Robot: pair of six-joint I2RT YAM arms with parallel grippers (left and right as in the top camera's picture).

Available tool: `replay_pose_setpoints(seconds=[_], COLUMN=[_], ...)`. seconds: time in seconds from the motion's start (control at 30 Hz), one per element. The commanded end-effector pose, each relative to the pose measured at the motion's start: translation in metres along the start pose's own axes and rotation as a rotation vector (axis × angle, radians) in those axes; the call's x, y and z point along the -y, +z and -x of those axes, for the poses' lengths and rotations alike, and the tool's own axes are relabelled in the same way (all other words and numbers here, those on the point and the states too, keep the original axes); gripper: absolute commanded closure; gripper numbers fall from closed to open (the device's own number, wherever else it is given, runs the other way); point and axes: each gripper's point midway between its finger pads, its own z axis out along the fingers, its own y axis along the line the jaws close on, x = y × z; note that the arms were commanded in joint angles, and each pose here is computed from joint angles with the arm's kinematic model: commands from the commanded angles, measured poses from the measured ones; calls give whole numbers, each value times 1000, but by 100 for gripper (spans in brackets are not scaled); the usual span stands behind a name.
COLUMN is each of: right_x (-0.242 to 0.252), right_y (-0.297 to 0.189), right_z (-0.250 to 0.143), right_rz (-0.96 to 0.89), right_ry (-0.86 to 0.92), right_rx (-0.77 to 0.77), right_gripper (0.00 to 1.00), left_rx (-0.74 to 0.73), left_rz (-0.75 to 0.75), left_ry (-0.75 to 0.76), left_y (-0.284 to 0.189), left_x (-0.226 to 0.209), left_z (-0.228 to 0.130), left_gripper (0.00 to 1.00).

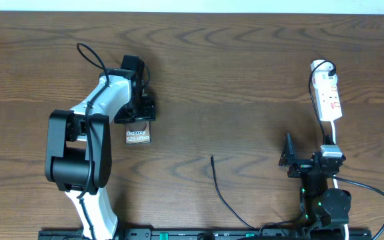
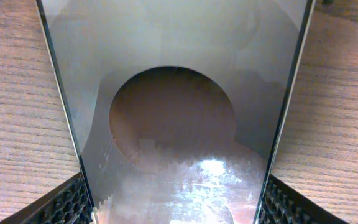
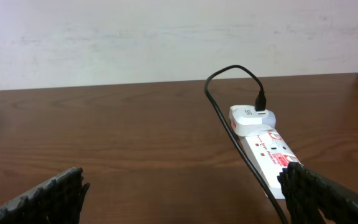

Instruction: Plug charger to phone and switch on socket

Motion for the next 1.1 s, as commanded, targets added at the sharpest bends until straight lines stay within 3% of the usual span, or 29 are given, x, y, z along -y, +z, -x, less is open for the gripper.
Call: replay_pose_setpoints(seconds=[0.0,0.77,0.97,1.07], right_x=[-2,-2,-2,-2], right_y=[0,0,0,0], right_z=[-1,-1,-1,-1], right_rz=[11,11,11,11], right_ry=[-13,-13,-13,-13], right_rx=[-4,-4,-4,-4], right_gripper=[1,1,1,1], left_rx=[-23,-22,-22,-23], left_rz=[3,3,3,3], left_ry=[-8,-8,-8,-8], left_y=[6,6,6,6], left_x=[-1,-1,-1,-1], left_z=[-8,-8,-8,-8], left_gripper=[27,34,51,66])
